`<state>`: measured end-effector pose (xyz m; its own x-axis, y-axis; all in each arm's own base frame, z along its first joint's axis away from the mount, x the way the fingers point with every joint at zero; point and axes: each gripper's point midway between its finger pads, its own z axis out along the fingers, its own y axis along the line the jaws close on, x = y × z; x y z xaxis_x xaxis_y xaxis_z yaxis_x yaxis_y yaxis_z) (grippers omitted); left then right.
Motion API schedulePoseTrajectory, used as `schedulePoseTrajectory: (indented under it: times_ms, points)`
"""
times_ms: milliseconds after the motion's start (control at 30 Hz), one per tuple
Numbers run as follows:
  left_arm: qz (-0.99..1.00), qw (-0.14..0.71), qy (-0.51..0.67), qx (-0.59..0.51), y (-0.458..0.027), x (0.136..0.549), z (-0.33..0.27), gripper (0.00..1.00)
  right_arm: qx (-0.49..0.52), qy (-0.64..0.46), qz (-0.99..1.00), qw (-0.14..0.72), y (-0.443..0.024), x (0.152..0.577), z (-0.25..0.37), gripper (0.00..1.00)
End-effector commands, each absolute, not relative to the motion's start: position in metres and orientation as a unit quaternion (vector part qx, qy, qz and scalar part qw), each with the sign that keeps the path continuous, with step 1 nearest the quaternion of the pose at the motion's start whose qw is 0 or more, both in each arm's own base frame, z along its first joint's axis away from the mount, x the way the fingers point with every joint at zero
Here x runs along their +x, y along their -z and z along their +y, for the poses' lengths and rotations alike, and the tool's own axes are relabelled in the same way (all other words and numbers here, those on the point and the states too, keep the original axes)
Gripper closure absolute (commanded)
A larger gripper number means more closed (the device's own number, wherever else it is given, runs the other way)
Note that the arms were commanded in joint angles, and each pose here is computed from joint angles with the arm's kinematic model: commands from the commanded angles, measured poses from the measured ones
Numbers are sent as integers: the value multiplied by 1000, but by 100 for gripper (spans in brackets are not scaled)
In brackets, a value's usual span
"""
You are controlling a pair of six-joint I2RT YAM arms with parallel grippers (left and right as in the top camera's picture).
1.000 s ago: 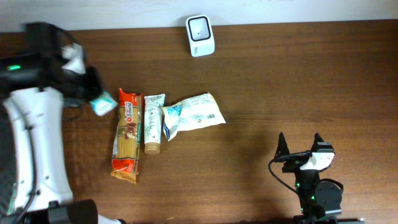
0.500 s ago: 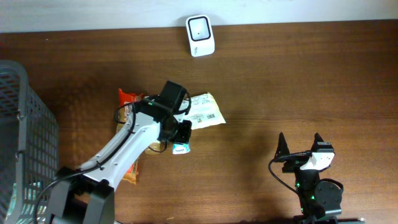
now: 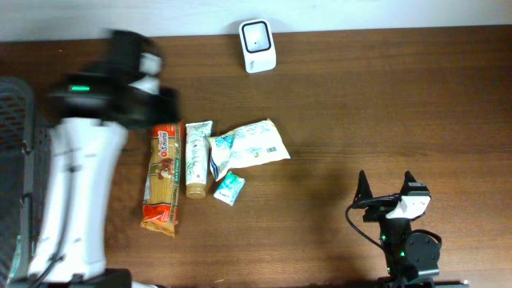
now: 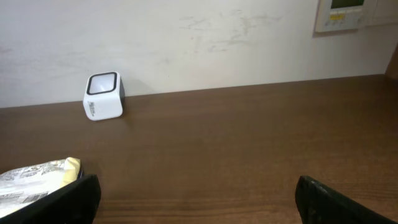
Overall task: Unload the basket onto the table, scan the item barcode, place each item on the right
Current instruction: 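Place the small teal packet below the white-blue bag, then reach the left gripper into the basket and grasp the Kleenex tissue pack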
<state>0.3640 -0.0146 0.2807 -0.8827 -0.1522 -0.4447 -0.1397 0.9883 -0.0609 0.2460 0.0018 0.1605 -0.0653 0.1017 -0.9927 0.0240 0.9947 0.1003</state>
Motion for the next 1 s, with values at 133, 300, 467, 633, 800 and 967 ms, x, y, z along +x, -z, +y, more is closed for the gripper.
schedulePoseTrajectory:
  times_ms: [133, 300, 467, 633, 800, 967]
  points:
    - [842, 267, -54, -467, -330, 279, 204, 20, 47, -27, 730, 681, -157, 246, 0, 1]
    - [780, 204, -85, -586, -288, 210, 272, 20, 47, -27, 730, 681, -157, 246, 0, 1]
    - [770, 150, -100, -613, -212, 181, 303, 21, 47, -27, 730, 681, -157, 246, 0, 1]
    - [767, 91, -131, -621, -138, 158, 302, 20, 47, -27, 730, 681, -157, 246, 0, 1]
    - [767, 38, -159, -621, -93, 138, 298, 10, 47, -27, 730, 681, -157, 246, 0, 2]
    - [763, -34, -138, -630, -50, 121, 296, 9, 47, -27, 730, 681, -157, 246, 0, 1]
